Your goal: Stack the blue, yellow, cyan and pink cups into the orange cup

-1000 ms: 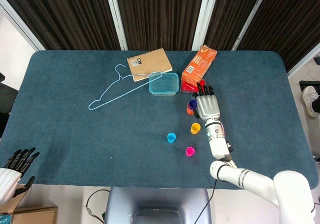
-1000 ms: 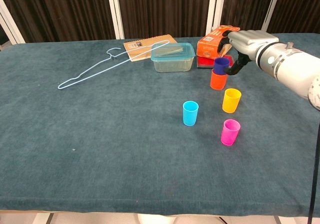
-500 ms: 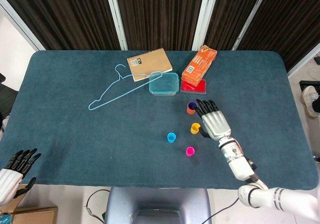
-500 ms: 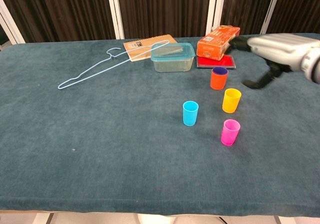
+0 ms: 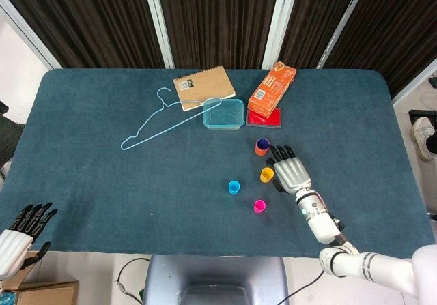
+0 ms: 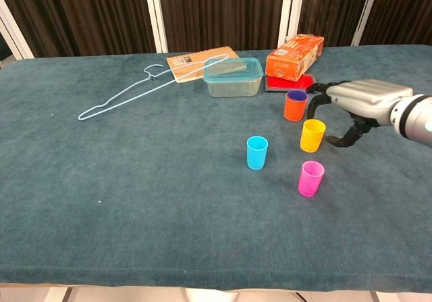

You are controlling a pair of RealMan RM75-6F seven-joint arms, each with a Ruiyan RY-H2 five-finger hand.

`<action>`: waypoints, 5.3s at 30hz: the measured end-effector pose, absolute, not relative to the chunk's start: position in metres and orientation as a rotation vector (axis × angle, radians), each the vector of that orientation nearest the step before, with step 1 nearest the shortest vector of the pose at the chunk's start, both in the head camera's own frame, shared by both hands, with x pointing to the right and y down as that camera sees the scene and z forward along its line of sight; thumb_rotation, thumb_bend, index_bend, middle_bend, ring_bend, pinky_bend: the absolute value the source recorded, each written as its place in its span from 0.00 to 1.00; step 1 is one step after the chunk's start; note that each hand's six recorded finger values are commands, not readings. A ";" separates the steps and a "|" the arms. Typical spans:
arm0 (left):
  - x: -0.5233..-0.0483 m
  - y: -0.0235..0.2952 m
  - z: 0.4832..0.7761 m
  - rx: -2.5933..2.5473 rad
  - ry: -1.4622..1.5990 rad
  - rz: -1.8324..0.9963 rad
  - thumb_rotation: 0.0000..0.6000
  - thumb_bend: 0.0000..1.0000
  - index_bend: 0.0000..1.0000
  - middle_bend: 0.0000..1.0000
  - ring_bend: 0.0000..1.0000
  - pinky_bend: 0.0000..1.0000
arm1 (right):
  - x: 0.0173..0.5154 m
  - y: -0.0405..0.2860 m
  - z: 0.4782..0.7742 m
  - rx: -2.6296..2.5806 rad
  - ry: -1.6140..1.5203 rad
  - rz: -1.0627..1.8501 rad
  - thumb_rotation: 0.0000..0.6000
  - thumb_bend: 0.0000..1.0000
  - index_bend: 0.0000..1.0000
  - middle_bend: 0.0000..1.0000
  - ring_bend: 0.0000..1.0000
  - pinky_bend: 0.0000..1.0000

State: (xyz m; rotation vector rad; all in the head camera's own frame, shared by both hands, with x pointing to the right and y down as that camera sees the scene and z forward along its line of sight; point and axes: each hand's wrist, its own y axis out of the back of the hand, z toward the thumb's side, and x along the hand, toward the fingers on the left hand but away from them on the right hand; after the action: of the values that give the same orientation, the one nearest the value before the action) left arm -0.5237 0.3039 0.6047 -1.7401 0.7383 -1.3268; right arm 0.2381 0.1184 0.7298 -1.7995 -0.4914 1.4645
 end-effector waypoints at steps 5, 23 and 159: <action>-0.524 0.304 0.604 -1.741 0.738 -1.323 1.00 0.42 0.00 0.00 0.00 0.08 | 0.234 0.119 0.732 -1.817 -0.499 1.455 1.00 0.50 0.50 0.00 0.00 0.02; -0.523 0.304 0.607 -1.741 0.727 -1.332 1.00 0.42 0.00 0.00 0.00 0.08 | 0.223 0.061 0.702 -1.718 -0.839 1.358 1.00 0.50 0.63 0.04 0.00 0.09; -0.528 0.303 0.601 -1.739 0.760 -1.321 1.00 0.42 0.00 0.00 0.00 0.08 | 0.229 0.193 0.693 -1.995 -0.390 1.258 1.00 0.50 0.44 0.00 0.00 0.05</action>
State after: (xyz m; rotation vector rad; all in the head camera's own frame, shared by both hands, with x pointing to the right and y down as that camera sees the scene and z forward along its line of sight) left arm -0.5284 0.3030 0.6005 -1.7386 0.7597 -1.3211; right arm 0.2289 0.1926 0.6927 -1.9945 -0.3901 1.2581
